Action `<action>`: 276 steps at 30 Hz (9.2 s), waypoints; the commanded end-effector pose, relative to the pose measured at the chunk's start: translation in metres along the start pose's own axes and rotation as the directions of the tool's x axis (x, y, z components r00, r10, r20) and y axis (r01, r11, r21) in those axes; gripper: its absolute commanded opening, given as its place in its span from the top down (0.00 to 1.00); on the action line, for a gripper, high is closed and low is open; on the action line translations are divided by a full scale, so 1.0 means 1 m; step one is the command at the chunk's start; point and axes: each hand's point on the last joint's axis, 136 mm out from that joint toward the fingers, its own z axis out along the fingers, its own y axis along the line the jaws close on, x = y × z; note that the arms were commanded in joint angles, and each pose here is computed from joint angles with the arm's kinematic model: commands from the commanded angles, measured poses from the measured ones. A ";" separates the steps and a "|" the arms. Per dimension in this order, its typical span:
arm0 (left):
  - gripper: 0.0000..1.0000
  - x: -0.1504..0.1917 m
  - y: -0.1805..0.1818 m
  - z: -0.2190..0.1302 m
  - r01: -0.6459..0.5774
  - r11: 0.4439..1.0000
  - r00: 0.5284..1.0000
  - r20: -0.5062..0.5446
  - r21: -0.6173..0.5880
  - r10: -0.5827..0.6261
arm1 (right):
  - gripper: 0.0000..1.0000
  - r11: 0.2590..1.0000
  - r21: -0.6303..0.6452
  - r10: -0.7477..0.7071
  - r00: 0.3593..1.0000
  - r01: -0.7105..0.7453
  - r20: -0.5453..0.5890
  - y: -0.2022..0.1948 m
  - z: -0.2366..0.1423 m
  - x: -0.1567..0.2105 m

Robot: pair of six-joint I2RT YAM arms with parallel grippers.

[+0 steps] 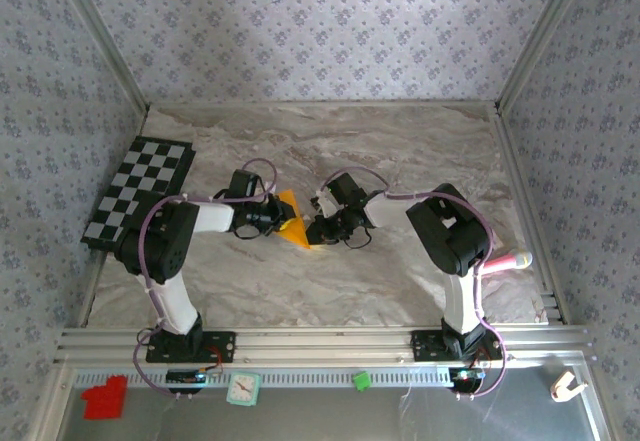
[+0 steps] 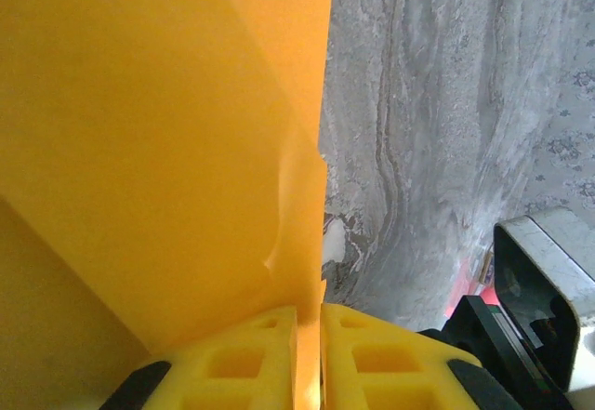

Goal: Fold a paper plane with a square sheet of paper (pick it up from the middle)
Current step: Fourth fold the wing at the center of the table.

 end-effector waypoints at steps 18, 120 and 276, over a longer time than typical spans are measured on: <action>0.84 -0.003 -0.009 0.000 -0.022 1.000 1.000 -0.006 0.021 0.022 | 0.76 0.993 0.106 -0.051 0.996 0.043 0.078 0.004 -0.017 -0.028; 0.74 -0.010 0.006 -0.019 0.025 0.999 0.996 0.090 0.029 -0.028 | 0.91 0.993 0.081 0.088 0.996 -0.087 0.001 -0.044 0.017 -0.002; 0.82 -0.002 0.045 -0.011 0.124 0.978 0.988 0.110 -0.170 -0.106 | 0.96 0.996 -0.005 0.090 0.996 -0.090 0.023 -0.028 0.010 -0.020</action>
